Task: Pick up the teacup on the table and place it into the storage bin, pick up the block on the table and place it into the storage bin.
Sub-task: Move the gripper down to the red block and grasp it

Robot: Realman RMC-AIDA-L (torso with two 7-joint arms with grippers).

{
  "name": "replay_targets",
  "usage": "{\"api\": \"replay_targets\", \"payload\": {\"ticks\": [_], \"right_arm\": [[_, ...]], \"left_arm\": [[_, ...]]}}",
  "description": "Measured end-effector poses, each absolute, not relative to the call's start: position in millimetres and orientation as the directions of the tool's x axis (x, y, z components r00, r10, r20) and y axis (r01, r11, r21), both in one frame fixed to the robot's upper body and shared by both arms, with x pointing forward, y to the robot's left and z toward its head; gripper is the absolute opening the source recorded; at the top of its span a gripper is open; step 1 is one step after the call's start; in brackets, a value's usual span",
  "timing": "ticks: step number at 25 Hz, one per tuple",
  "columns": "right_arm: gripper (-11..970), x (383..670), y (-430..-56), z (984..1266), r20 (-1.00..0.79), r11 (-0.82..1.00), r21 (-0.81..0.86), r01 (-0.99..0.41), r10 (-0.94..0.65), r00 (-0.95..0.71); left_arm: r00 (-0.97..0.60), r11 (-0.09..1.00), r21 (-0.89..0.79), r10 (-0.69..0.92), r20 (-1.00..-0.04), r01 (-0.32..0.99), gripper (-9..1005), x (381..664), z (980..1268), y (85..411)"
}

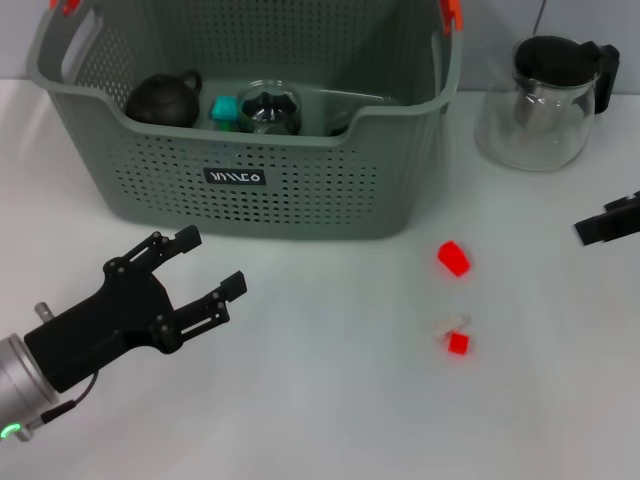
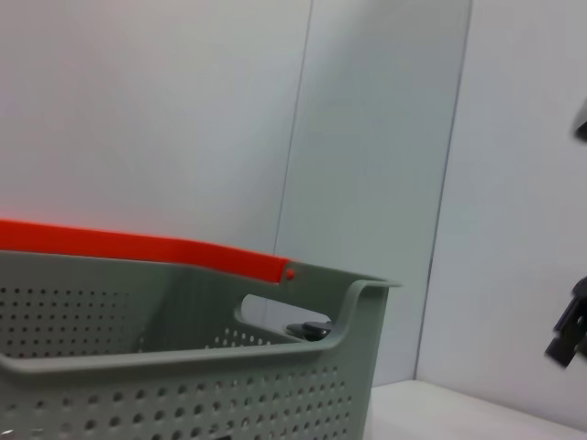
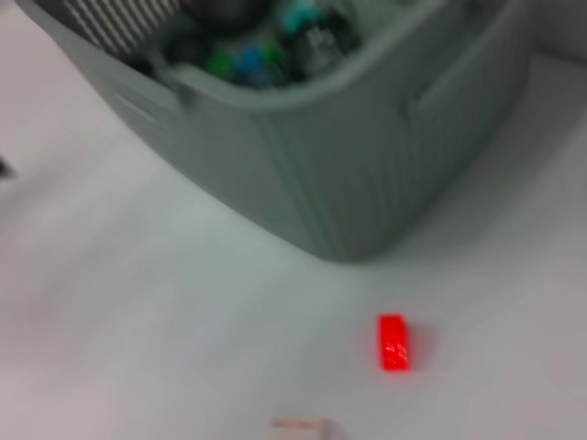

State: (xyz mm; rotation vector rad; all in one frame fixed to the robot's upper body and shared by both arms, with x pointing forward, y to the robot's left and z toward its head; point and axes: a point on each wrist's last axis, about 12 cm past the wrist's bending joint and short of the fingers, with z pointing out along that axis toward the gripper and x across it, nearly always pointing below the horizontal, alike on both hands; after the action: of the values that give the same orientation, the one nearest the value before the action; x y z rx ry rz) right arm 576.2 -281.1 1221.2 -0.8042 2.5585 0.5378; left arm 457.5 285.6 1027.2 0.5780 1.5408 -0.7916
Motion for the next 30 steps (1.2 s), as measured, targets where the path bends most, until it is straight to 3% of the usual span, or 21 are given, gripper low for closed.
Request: {"api": "replay_targets", "payload": {"ticks": [11,18,23,30], "right_arm": [[574,611,-176,1158,-0.334,0.788,0.038,-0.614,-0.570,-0.751],[572,614,-152,1148,-0.341,0.786,-0.034,-0.618,-0.590,-0.732],[459,614,-146,1137,-0.325,0.778,-0.047,-0.626,-0.605,-0.727],[448,615,-149,1128,-0.334,0.794,-0.051,-0.606,-0.585,-0.739]], "left_arm": [[-0.133,0.652,-0.160,-0.091,-0.987,0.741,843,454,1025,288],[-0.133,0.653,-0.159,-0.089,-0.987,0.741,843,455,1025,288],[-0.135,0.656,-0.157,-0.085,-0.987,0.738,843,456,1025,288],[-0.135,0.657,-0.157,-0.084,-0.987,0.737,843,456,1025,288]]}}
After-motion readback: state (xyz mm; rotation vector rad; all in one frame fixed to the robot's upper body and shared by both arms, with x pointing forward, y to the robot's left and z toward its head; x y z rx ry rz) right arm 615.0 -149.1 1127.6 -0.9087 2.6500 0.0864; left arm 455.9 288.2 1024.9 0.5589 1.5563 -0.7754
